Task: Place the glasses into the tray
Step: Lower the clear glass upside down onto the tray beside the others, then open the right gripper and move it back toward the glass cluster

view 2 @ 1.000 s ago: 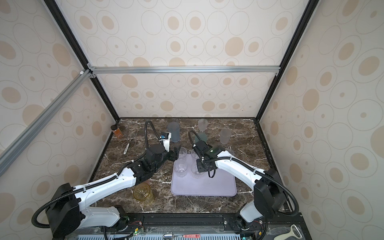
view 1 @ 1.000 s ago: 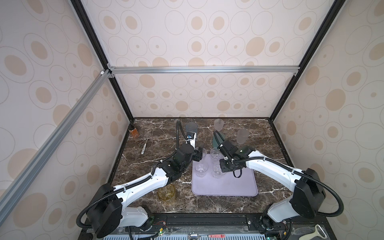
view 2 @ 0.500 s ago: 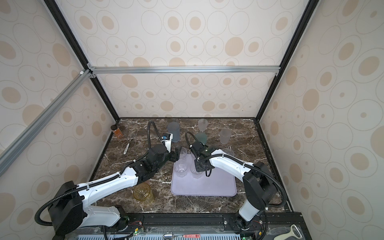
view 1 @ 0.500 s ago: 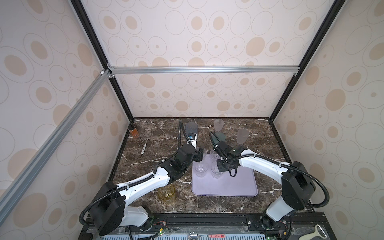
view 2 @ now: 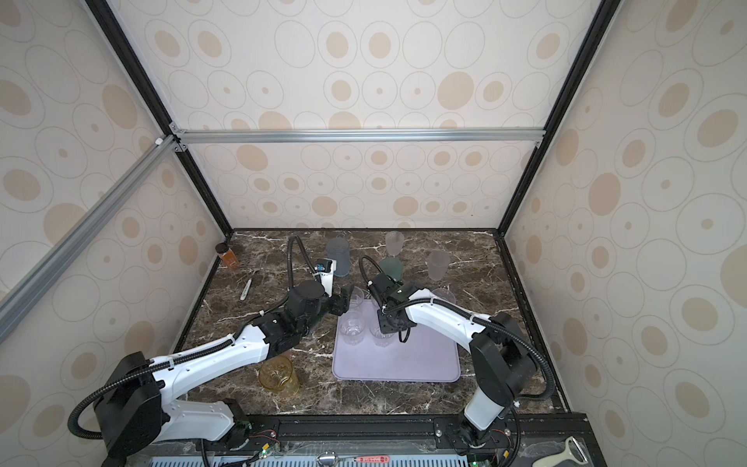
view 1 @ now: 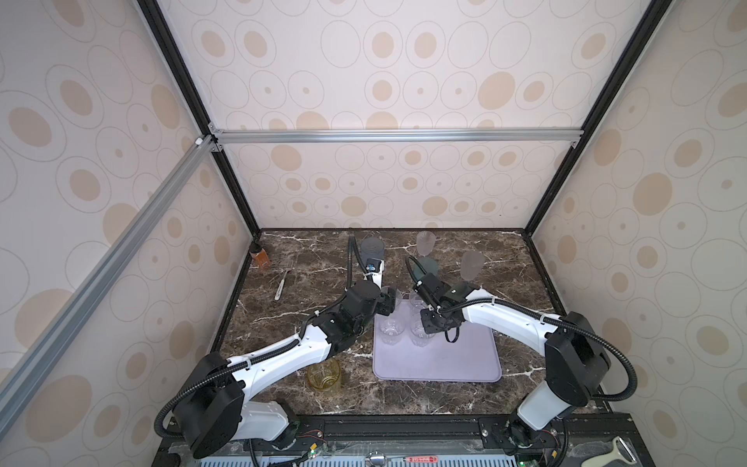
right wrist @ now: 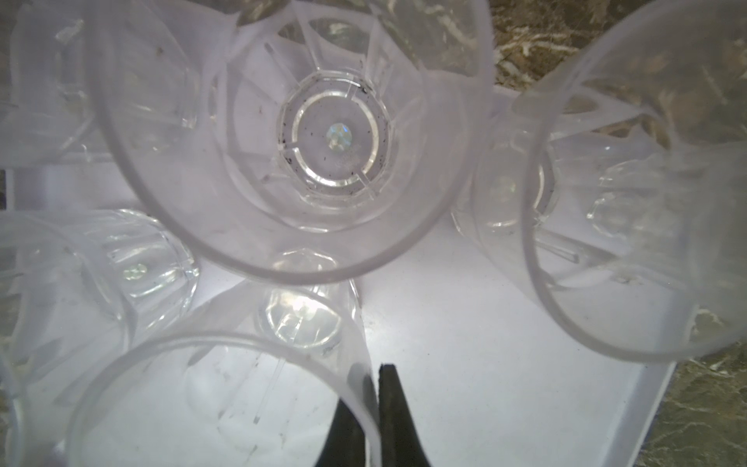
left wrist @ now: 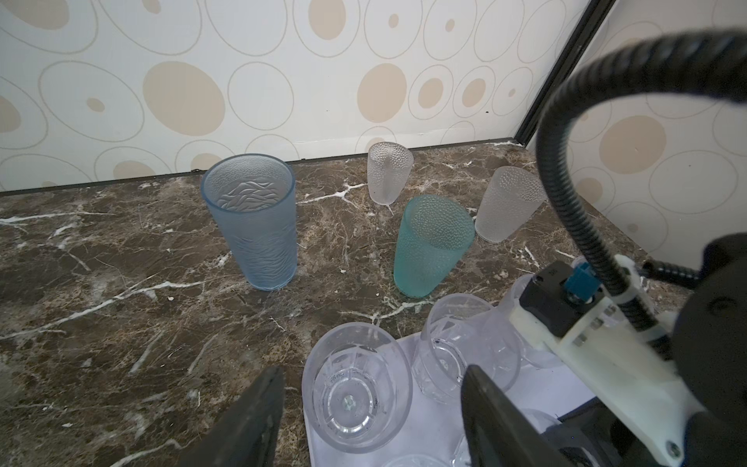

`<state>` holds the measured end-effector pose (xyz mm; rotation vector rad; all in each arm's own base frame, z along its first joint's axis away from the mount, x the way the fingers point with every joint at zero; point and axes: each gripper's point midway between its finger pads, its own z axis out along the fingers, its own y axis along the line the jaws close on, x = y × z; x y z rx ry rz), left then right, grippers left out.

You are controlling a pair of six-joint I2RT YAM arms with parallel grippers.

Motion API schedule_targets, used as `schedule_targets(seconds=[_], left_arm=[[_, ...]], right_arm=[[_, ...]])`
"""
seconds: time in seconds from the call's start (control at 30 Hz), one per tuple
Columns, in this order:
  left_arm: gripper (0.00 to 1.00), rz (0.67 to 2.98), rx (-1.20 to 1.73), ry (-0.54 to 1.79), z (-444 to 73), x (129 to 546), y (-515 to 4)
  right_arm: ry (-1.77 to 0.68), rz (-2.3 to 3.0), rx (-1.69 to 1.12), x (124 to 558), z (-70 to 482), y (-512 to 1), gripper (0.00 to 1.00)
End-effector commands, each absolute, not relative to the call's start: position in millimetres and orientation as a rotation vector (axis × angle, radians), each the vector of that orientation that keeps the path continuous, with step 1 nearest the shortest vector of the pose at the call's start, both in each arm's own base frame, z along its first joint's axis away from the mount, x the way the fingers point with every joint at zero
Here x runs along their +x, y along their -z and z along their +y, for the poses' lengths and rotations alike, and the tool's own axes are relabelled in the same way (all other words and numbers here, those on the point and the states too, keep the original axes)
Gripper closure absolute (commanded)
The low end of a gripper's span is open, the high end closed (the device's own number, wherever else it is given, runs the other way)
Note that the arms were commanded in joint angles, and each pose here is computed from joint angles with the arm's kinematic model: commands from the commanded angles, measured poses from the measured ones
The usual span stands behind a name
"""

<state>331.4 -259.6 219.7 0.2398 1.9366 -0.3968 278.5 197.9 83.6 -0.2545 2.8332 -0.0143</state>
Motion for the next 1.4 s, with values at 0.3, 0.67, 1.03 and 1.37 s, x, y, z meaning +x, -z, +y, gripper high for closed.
schedule_targets(seconds=[0.3,0.67,1.03,1.37], left_arm=[[0.31,1.931,0.228,0.414,-264,331,-221],[0.31,1.926,0.241,0.384,-263,334,-224],[0.26,1.814,0.28,0.14,-248,354,-264],[0.18,1.722,0.281,0.076,-254,369,-277]], right_arm=[[0.053,2.831,-0.257,280,196,-92,0.84],[-0.054,2.747,-0.244,285,203,-141,0.72],[-0.155,2.484,-0.101,353,191,-220,0.69],[-0.167,2.447,0.012,389,167,-228,0.67]])
